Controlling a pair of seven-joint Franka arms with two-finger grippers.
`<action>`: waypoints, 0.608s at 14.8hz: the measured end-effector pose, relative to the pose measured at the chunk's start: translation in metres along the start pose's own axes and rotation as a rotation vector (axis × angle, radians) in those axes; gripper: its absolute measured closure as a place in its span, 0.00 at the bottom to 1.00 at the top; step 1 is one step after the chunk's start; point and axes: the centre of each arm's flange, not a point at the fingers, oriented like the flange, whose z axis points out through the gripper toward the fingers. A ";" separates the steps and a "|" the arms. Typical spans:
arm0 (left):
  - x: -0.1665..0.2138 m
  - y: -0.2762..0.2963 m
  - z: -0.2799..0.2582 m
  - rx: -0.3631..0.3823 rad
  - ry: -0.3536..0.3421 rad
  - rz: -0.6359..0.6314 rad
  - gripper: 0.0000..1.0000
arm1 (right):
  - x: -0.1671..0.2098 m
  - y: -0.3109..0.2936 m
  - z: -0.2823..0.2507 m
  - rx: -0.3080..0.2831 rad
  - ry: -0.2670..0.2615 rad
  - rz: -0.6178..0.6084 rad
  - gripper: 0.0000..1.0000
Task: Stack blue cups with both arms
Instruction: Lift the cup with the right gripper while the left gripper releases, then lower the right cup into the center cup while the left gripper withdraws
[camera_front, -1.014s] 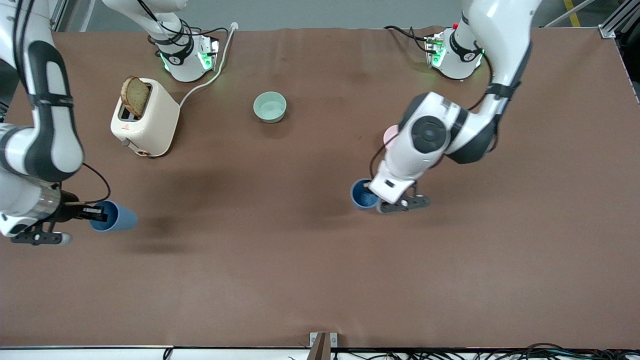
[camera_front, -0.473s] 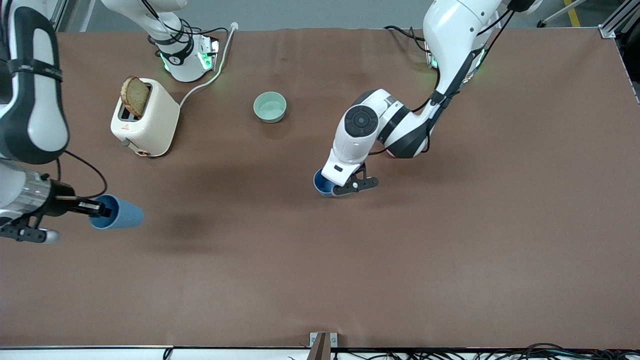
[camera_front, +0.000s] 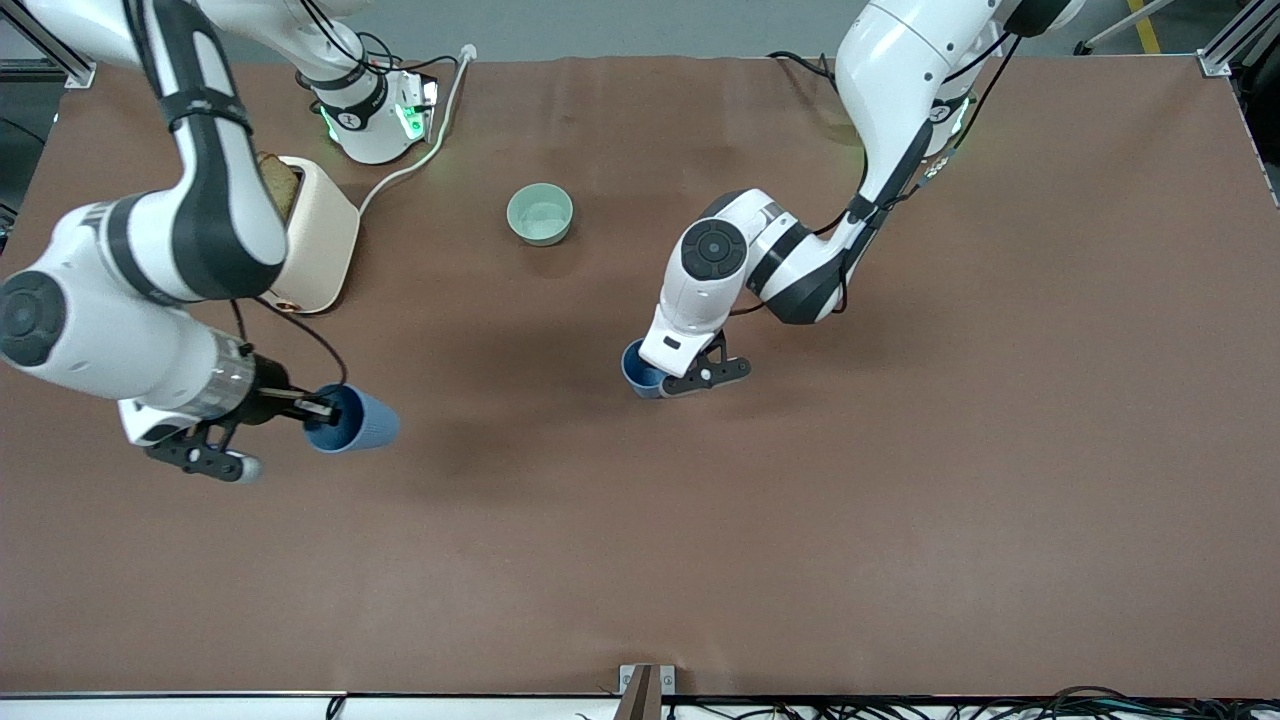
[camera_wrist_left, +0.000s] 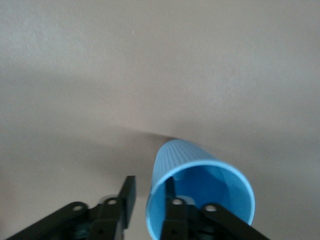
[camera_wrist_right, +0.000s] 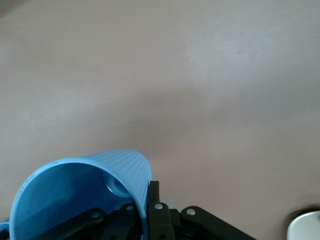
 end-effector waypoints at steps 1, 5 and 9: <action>0.006 0.001 -0.009 -0.005 0.011 -0.003 0.53 | -0.010 -0.019 0.002 0.005 -0.005 0.008 0.96; 0.056 -0.029 -0.113 0.063 0.109 0.035 0.17 | -0.068 -0.108 0.014 0.045 -0.026 0.041 0.96; 0.109 -0.110 -0.236 0.131 0.143 0.103 0.00 | -0.137 -0.187 0.025 0.049 0.017 0.078 0.96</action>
